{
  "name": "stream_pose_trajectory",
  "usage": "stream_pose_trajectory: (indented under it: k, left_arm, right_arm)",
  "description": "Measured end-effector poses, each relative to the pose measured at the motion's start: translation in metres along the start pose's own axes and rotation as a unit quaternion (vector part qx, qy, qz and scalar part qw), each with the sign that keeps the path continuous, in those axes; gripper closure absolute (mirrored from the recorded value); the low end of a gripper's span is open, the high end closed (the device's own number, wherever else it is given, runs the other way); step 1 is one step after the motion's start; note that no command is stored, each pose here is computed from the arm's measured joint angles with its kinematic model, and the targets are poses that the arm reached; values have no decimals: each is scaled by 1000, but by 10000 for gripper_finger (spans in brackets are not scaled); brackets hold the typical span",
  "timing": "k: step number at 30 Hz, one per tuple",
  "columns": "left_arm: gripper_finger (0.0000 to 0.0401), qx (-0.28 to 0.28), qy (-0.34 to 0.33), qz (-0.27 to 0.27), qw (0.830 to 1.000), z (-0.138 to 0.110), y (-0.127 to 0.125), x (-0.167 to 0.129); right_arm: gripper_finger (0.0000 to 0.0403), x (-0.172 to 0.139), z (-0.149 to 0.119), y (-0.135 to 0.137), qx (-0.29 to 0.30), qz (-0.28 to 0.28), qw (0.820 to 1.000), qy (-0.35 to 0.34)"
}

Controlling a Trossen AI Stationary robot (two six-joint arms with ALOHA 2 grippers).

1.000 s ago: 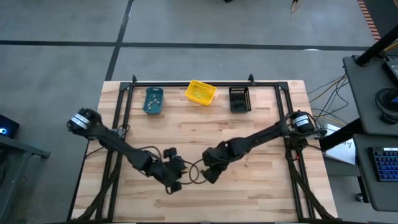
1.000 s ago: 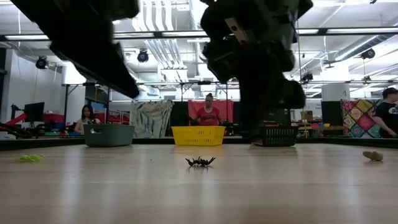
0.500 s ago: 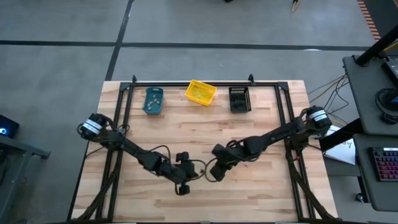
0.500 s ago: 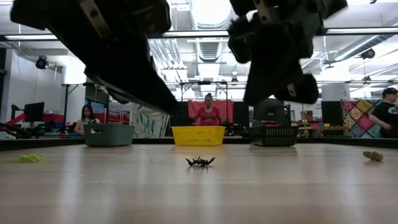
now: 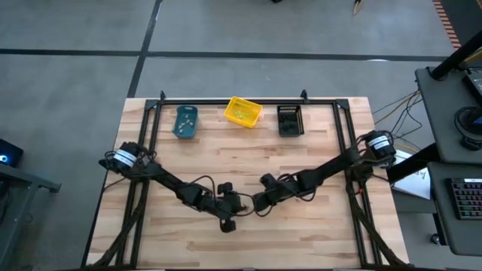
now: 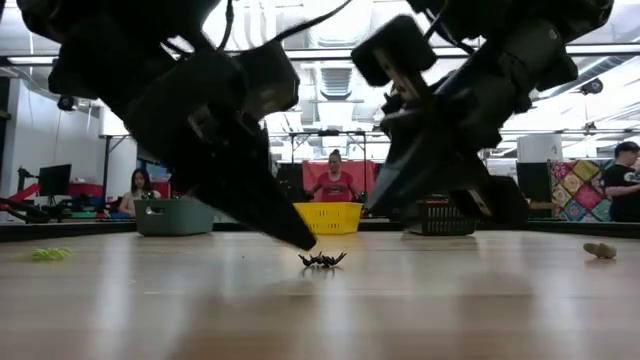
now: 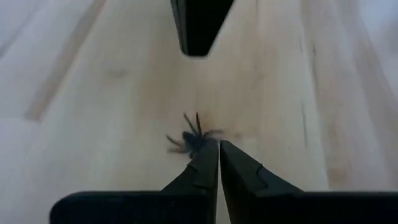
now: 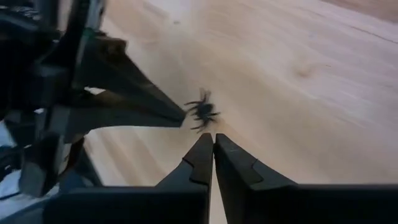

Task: Sort Halloween decoration
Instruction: Put the black spider toy into the black bin

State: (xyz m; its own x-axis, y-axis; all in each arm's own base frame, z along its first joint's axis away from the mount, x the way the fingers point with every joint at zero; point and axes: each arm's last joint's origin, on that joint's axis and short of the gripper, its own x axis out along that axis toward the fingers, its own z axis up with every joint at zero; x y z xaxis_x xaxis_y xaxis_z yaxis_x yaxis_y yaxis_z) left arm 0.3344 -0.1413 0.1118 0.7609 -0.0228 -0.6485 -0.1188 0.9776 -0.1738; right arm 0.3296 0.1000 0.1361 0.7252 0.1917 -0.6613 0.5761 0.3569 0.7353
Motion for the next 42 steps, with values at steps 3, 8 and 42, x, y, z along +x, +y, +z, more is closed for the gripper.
stream_pose_trajectory:
  k: [3, 8, 42]
  left_arm:
    - [401, -4, 7, 4, 1000, -2, 2, 1]
    - [401, -11, 8, 3, 1000, -4, 4, 3]
    - [401, -53, 9, -1, 999, -14, 10, 3]
  right_arm:
    - [382, 7, 0, 1, 9, -4, 1000, 0]
    - [343, 21, 0, 3, 9, -12, 1000, 2]
    - [275, 46, 2, 19, -42, -25, 998, 25]
